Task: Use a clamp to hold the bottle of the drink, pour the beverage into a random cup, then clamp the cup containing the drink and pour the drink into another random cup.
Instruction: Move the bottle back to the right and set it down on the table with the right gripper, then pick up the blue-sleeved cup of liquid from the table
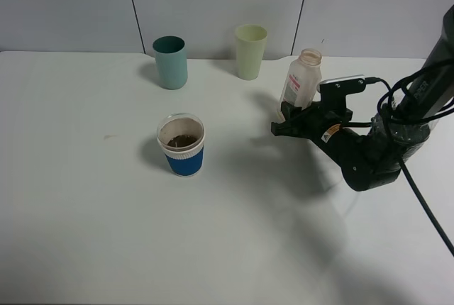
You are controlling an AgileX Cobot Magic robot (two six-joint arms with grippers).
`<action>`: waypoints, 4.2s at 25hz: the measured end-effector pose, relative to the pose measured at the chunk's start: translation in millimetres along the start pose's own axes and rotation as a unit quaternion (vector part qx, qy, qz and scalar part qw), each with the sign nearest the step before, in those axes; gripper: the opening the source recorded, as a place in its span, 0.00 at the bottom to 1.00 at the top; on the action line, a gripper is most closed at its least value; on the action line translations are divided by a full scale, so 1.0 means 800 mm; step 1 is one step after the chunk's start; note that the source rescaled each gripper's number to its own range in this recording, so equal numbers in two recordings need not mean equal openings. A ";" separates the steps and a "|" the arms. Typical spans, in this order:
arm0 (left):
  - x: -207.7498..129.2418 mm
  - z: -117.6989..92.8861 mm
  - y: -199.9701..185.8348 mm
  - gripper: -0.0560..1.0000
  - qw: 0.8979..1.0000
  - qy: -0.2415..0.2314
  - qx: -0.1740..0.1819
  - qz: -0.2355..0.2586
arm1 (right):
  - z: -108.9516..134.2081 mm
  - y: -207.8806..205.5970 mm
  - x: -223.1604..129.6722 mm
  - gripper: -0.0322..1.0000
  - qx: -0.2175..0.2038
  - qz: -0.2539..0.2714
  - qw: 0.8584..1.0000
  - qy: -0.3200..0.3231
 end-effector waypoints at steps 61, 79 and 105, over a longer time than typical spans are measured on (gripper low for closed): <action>0.000 0.000 0.000 1.00 1.000 0.000 0.000 0.000 | 0.007 -0.013 0.093 0.66 -0.018 -0.074 0.997 0.003; 0.000 0.000 0.000 1.00 1.000 0.000 0.000 0.000 | 0.023 -0.047 0.189 0.66 -0.015 -0.164 0.986 -0.015; 0.000 0.000 0.000 1.00 1.000 0.000 0.000 0.000 | 0.031 -0.097 0.227 1.00 -0.045 -0.064 0.997 0.004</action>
Point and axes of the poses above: a point on each arm's last joint axis where the gripper is mounted, y pointing out along that axis toward the gripper, z along the wrist's bending axis when the last joint is at zero, x = y × z, the point moved 6 cm from there along y, pointing out along that axis toward the gripper, and after that the axes turned 13 degrees about y, right-handed, at the moved point
